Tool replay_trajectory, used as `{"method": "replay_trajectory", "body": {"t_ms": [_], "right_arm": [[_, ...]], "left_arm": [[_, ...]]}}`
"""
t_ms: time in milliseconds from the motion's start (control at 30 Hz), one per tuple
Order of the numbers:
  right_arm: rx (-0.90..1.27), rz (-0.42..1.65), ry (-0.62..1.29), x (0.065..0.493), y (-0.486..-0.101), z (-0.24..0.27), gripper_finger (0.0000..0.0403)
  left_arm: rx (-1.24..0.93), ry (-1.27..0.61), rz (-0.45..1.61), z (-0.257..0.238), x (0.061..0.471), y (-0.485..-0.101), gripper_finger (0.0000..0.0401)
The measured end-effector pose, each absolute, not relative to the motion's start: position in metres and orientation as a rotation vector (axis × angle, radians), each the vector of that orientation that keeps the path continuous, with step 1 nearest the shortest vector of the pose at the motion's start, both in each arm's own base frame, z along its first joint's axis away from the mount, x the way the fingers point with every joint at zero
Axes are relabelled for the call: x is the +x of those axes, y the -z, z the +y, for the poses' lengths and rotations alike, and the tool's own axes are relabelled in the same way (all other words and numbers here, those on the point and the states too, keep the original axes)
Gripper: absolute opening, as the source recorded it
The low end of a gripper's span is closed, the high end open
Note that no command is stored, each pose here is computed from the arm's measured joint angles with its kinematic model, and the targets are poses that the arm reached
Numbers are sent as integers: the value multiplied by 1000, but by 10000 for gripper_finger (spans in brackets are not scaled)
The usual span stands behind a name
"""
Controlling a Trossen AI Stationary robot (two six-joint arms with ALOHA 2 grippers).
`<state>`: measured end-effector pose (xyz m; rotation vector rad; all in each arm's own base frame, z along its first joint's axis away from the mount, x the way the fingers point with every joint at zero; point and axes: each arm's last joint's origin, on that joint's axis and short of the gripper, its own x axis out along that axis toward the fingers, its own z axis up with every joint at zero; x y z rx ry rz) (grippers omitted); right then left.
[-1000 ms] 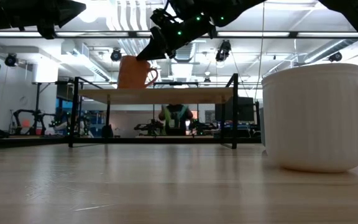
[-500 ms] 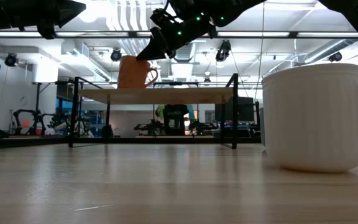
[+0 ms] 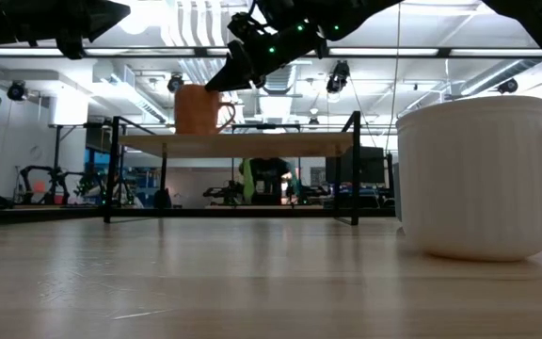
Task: Stack small to large cups/mugs on shelf
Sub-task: Put the orange mug on the shelf
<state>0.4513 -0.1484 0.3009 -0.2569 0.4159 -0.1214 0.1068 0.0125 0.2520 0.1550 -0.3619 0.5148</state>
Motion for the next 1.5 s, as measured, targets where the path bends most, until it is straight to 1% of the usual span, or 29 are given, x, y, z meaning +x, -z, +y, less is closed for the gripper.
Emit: {"method": "replay_trajectory", "body": {"t_ms": [333,500,667,833,967,1100,1267,1367,1500], "right_arm": [[-254,415,122,451,-302,-148,164],[-291,392,107,444,-319,-139,162],[-353,360,67,427,-342,-116,147],[-384,315,43,396,-347,-92,121],[-375,272,48,363,-344,-78,100],[-368,252,51,330,-339,-65,81],[-334,204,56,293,-335,-55,63],[-323,174,60,275,-331,-50,56],[-318,155,63,256,-326,-47,52]], "left_arm": [[155,-515,-362,13,107,-252,0],[156,-514,-356,13,107,-251,0],[147,-470,-337,12,111,-249,0],[135,-375,-347,9,116,-256,0],[117,-345,-342,8,122,-266,0],[47,-325,-244,8,138,-268,0],[-76,-311,-44,8,163,-258,0],[-109,-316,104,8,178,-248,0],[-119,-322,174,8,197,-251,0]]}}
